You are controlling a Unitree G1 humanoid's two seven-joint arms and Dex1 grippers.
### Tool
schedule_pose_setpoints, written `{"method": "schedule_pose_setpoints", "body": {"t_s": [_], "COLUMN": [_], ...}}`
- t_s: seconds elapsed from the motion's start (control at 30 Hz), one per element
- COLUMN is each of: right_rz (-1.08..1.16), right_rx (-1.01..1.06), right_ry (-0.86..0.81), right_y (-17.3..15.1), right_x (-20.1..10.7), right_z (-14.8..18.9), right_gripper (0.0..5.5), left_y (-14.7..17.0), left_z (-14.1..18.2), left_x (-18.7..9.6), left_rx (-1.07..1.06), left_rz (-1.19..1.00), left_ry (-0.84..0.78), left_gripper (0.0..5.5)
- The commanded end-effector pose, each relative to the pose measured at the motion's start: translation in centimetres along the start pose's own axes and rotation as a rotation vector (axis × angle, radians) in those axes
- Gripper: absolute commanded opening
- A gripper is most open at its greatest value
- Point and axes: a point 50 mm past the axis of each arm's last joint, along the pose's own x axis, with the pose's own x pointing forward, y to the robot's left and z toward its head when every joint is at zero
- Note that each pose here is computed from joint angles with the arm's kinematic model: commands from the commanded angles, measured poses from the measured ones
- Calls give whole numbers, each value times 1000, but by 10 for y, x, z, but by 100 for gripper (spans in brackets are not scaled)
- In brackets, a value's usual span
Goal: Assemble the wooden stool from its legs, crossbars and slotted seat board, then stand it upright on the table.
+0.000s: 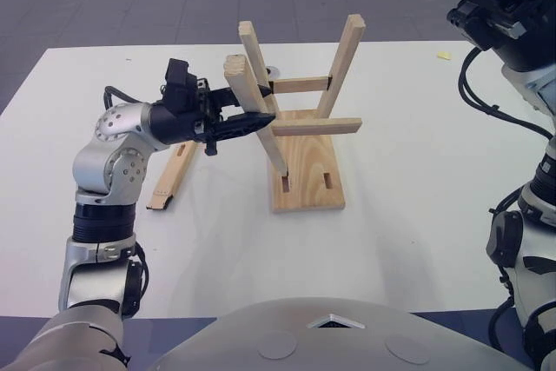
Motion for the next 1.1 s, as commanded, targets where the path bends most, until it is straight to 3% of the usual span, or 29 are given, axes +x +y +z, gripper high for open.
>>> {"method": "schedule_pose_setpoints", "body": {"t_s": [0.03,1.1], "right_rz": [-1,-13], "right_rx": [2,3], "right_ry": [25,38], "right_y": [-1,-2], "right_x": [1,-1], "right_z": [0,-4], "right_gripper": [447,447], "left_y": [-9,-19], "left_z": [-9,-46], "left_x": [0,-9], "left_rx": [18,15], "left_rz": [-10,12], "left_ry": [28,92], "left_gripper": [203,203]}}
